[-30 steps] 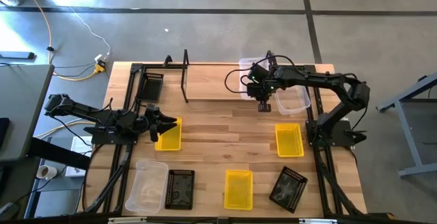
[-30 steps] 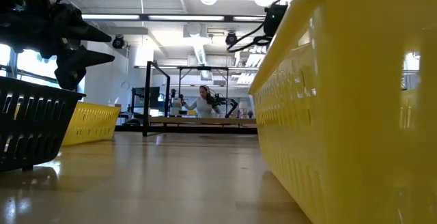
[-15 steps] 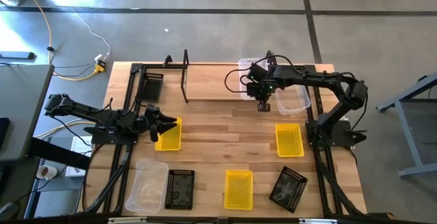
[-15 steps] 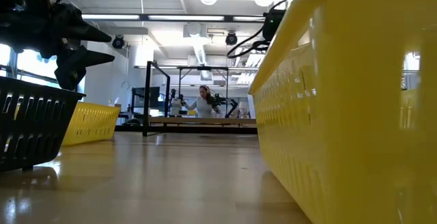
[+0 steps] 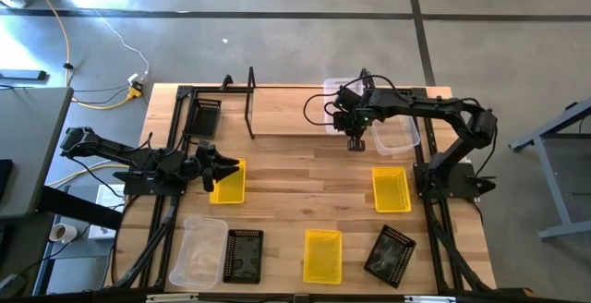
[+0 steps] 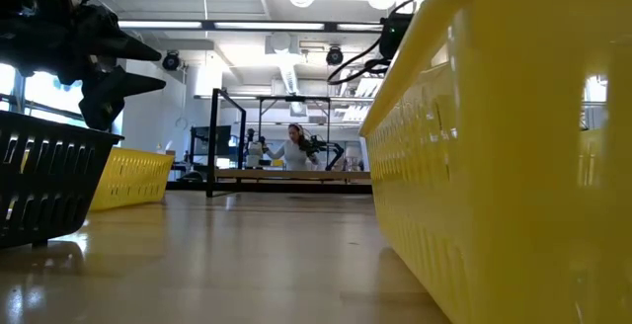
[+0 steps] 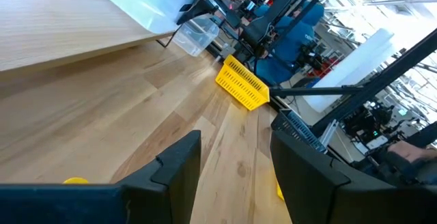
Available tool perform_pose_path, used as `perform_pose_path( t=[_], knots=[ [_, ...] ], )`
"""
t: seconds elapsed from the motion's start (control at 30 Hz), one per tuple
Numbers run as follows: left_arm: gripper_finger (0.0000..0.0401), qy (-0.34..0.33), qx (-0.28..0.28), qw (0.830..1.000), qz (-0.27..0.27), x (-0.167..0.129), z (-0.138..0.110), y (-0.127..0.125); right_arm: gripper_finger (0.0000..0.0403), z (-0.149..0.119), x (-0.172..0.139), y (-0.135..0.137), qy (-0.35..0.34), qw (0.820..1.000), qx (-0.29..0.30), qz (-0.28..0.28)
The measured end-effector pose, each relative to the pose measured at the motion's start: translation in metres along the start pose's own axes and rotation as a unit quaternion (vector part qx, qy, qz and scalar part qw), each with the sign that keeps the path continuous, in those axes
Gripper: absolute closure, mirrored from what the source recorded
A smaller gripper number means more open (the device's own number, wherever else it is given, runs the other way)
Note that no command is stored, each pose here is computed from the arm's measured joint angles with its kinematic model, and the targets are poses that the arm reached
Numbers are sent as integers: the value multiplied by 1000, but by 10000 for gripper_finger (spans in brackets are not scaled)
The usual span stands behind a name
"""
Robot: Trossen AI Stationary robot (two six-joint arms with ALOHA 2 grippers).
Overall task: Stack baskets on shelf by color
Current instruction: Put the middle transparent bin on the shelf
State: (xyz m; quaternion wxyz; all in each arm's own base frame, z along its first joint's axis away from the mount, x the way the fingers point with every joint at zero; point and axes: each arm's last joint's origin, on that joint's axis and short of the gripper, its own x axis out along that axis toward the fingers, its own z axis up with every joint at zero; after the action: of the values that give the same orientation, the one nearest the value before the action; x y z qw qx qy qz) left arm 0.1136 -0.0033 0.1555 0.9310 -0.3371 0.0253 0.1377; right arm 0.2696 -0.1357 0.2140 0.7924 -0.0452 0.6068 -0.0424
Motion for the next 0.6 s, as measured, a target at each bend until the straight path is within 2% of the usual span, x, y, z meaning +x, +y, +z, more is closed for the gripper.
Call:
perform_pose_path(
  t=[0.33,0.6],
  knots=[
    [233,0,0,1000,0,0,0,0,399,1,0,0,-1,1000,-2,-5],
    [233,0,0,1000,0,0,0,0,344,1,0,0,-1,1000,4,-5]
  ],
)
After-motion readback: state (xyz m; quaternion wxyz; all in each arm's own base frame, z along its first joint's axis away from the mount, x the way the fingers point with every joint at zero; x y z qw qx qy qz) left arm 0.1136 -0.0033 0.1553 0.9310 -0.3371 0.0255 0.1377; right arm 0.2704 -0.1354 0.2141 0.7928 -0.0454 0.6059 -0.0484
